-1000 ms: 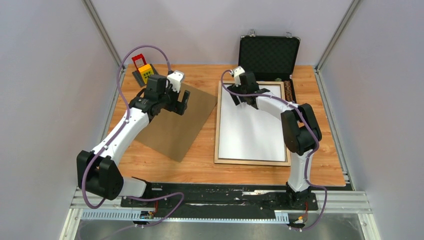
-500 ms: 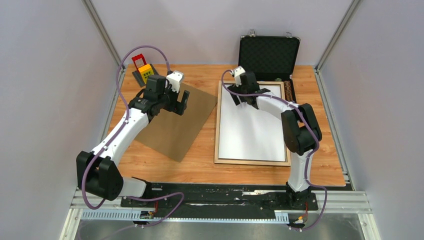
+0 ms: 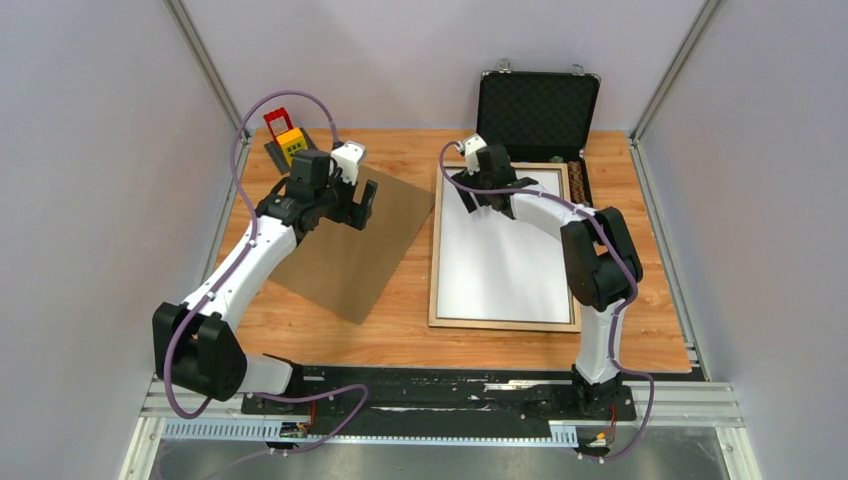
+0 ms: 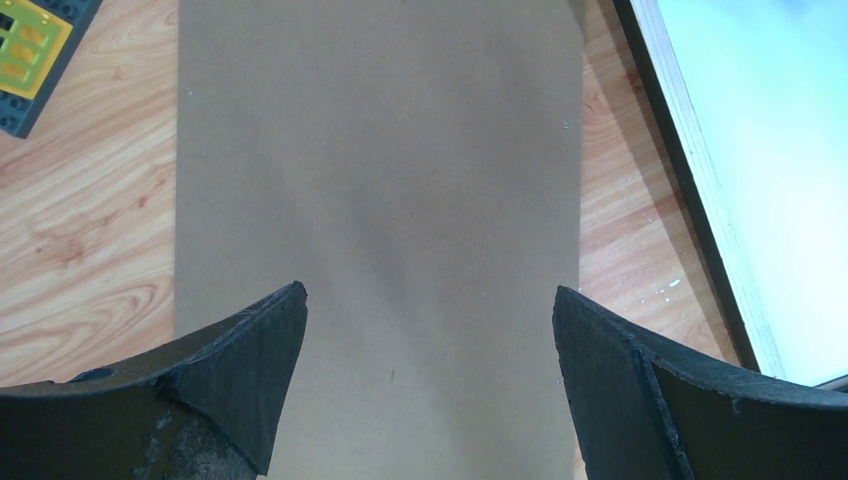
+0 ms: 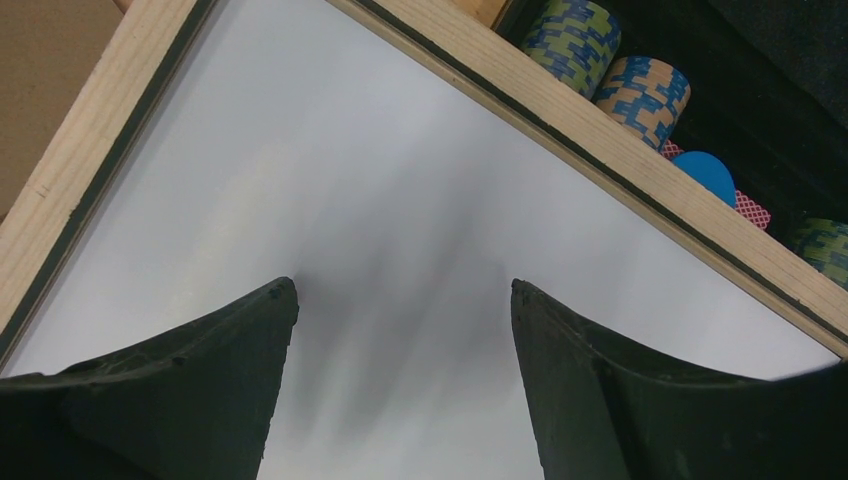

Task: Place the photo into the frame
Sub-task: Turn over the photo frame item at the center of the board.

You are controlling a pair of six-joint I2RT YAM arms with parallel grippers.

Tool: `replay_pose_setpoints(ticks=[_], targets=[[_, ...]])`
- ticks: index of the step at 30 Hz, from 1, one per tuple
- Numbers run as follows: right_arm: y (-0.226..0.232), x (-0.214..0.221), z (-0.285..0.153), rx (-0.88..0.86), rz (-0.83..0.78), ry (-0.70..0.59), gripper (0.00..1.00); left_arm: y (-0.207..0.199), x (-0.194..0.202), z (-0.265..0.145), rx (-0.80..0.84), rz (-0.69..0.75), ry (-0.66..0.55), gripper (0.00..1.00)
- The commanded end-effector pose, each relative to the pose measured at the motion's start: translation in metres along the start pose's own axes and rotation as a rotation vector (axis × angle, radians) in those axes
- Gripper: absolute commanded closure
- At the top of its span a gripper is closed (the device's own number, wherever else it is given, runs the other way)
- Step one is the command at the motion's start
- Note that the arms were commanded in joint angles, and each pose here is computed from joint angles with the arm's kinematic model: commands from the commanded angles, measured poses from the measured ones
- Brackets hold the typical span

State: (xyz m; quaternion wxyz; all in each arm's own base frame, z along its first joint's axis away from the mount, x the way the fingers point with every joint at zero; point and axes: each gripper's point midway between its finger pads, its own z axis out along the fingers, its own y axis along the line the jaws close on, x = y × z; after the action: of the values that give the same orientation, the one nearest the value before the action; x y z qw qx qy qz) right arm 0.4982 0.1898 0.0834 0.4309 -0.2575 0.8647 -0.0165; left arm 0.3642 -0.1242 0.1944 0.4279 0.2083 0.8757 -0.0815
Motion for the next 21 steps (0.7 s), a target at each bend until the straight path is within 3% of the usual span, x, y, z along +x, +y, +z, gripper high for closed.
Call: replay_pose_setpoints(ticks=[1, 8, 12, 21], targets=[[-0.010, -0.046, -0.023, 0.020, 0.007, -0.108, 0.20, 0.010, -0.015, -0.009, -0.032, -0.001, -0.060, 0.00], [-0.019, -0.070, -0.046, 0.028, 0.009, -0.157, 0.19, 0.027, -0.007, -0.006, -0.066, -0.034, -0.033, 0.00], [-0.005, -0.088, -0.067, -0.057, 0.048, -0.192, 0.19, 0.047, 0.006, 0.000, -0.080, -0.087, 0.013, 0.00], [0.100, -0.122, -0.110, -0.403, 0.073, -0.268, 0.14, 0.117, 0.045, 0.009, -0.095, -0.253, 0.152, 0.00]])
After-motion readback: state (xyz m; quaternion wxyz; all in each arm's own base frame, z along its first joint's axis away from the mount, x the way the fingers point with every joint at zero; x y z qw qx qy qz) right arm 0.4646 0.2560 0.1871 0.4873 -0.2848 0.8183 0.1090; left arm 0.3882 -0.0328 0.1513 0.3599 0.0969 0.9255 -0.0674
